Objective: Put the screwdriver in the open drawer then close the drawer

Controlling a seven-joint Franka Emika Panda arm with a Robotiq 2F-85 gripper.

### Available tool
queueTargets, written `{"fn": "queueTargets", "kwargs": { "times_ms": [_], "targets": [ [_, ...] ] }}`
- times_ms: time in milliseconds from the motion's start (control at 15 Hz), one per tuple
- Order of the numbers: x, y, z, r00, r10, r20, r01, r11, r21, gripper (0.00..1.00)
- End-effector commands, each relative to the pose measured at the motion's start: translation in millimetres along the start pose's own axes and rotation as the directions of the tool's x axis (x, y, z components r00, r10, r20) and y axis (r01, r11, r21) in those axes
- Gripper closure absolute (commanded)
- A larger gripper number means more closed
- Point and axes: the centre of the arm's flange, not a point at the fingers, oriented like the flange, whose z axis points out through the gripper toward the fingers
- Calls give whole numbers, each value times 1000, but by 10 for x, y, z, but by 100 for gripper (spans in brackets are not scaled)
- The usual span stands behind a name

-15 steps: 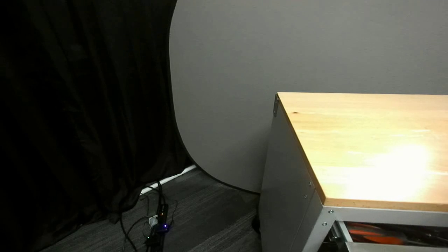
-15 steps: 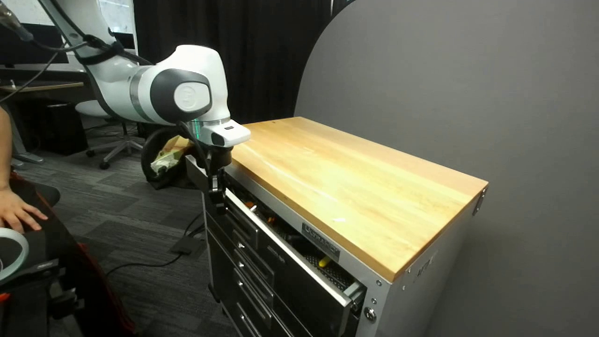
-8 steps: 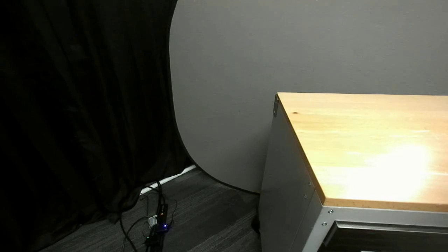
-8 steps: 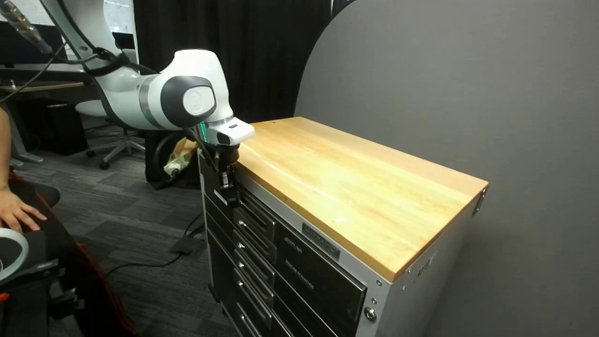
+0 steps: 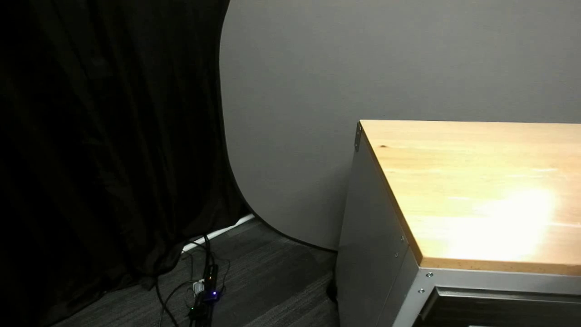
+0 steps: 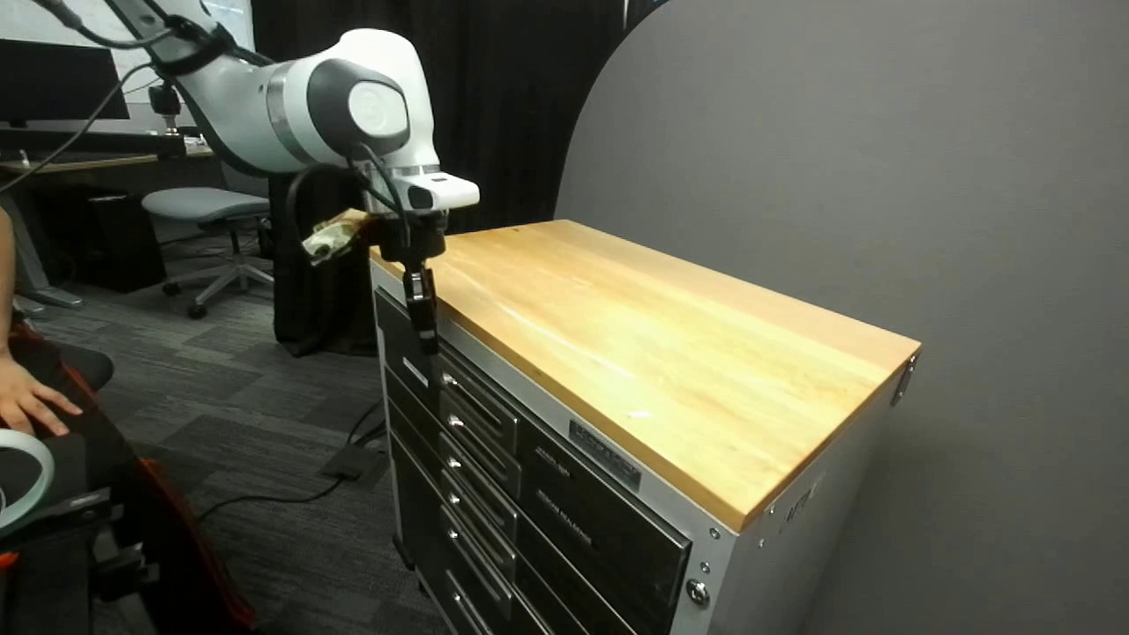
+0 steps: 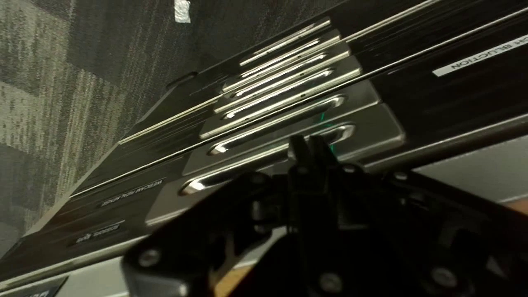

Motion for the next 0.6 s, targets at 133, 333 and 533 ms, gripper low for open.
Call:
{"fn": "queueTargets", "kwargs": {
  "times_ms": [133, 333, 533],
  "targets": [
    [-9, -119, -808, 977, -154, 148, 150, 988, 42, 90],
    [-33, -227, -1099, 934, -247, 259, 222, 967, 123, 87],
    [-46, -307, -1329, 887, -311, 341, 268, 948, 169, 62]
  ]
}}
